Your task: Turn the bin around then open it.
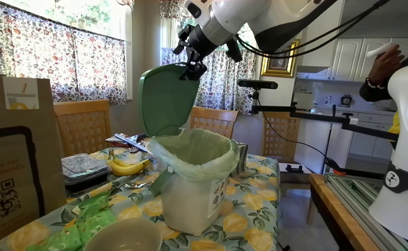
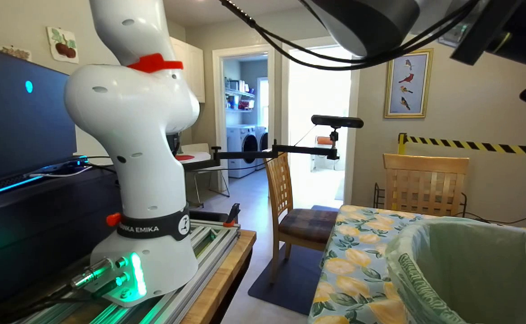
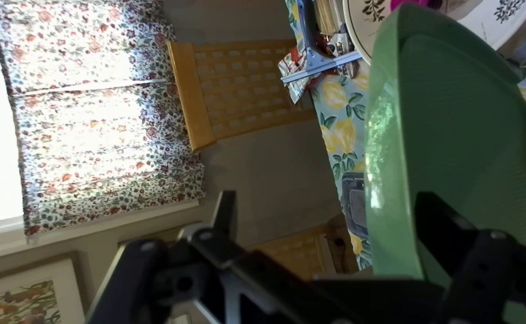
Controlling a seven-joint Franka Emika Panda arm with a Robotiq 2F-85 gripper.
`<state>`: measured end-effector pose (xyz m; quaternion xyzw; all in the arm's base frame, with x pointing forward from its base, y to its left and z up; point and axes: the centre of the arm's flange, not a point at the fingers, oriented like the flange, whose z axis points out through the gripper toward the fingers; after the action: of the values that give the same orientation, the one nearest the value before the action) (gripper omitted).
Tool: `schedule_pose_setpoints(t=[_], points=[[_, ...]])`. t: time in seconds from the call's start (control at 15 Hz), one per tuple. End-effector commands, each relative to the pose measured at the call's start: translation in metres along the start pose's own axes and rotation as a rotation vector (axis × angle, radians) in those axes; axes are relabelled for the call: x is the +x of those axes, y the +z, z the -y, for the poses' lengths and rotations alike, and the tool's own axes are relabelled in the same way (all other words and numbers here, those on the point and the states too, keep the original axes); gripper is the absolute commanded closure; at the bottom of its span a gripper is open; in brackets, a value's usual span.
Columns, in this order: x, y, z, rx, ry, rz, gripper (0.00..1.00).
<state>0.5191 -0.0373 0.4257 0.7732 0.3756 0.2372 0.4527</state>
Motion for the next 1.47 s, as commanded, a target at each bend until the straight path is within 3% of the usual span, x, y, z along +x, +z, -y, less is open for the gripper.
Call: schedule_pose_setpoints(t=[0.0,0.67,1.0,1.4], points=[[0.014,0.02,-0.013,0.037,-0.023,-0.012,0.0],[0.043,-0.014,0.014,0.036,0.02,0.059,0.0],[0.066,-0.047,0.05,0.069,0.16,0.268,0.0],[0.076,-0.073,0.063,0.033,0.353,0.403,0.0]])
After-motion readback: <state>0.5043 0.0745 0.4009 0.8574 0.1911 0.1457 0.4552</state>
